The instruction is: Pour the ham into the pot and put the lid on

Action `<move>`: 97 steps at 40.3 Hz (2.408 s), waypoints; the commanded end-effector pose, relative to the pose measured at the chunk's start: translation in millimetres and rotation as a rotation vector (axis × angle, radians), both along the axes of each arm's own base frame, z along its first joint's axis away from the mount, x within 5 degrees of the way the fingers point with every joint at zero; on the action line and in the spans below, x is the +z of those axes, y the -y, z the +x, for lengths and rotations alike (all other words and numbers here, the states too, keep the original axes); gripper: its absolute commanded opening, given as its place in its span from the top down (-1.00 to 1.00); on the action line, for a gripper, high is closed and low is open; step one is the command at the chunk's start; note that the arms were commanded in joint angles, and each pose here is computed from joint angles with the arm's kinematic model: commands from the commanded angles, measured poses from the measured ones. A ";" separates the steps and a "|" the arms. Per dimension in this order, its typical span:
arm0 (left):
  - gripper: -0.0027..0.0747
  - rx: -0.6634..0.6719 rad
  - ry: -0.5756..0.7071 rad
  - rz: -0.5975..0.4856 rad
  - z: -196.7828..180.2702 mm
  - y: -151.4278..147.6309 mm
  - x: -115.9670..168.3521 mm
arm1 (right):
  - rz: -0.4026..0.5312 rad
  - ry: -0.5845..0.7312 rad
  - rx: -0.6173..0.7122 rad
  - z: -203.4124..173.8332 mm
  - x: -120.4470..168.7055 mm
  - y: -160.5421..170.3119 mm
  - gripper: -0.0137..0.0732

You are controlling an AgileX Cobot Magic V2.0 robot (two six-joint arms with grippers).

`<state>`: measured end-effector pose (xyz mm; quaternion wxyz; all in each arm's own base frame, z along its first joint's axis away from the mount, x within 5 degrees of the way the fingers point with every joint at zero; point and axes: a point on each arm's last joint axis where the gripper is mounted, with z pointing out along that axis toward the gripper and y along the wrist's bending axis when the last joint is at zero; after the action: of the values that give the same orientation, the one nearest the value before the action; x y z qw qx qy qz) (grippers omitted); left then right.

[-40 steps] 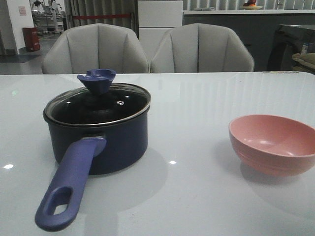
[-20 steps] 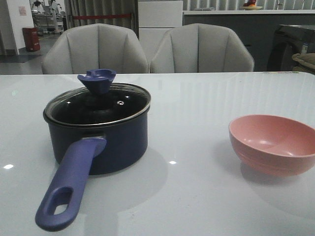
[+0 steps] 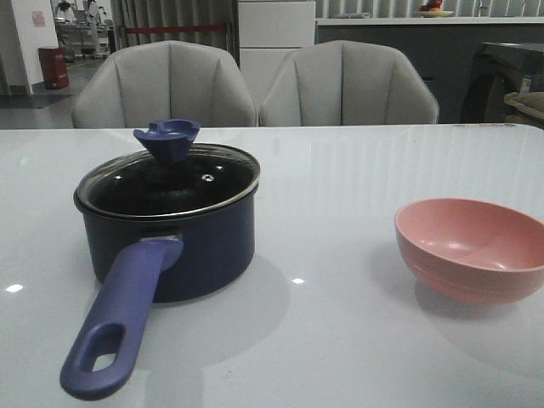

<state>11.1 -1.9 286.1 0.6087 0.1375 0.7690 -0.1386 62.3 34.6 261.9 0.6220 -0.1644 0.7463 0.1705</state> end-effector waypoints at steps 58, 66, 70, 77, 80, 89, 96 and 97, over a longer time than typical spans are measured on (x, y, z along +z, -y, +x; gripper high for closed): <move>0.64 0.370 0.360 -0.108 43.9 -0.3 -77.3 | 0.034 0.079 -0.019 1.6 14.7 1.2 0.36; 0.64 0.370 0.360 -0.108 43.9 -0.3 -77.3 | 0.034 0.079 -0.019 1.6 14.7 1.2 0.36; 0.64 0.370 0.360 -0.108 43.9 -0.3 -77.3 | 0.034 0.079 -0.019 1.6 14.7 1.2 0.36; 0.64 0.370 0.360 -0.108 43.9 -0.3 -77.3 | 0.034 0.079 -0.019 1.6 14.7 1.2 0.36; 0.64 0.370 0.360 -0.108 43.9 -0.3 -77.3 | 0.034 0.079 -0.019 1.6 14.7 1.2 0.36; 0.64 0.370 0.360 -0.108 43.9 -0.3 -77.3 | 0.034 0.079 -0.019 1.6 14.7 1.2 0.36; 0.64 0.370 0.360 -0.108 43.9 -0.3 -77.3 | 0.034 0.079 -0.019 1.6 14.7 1.2 0.36; 0.64 0.370 0.360 -0.108 43.9 -0.3 -77.3 | 0.034 0.079 -0.019 1.6 14.7 1.2 0.36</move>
<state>56.0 -1.3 210.7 0.7345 -0.0114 0.6778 -0.0300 62.3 34.6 261.9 0.6220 -0.1644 0.7463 0.1705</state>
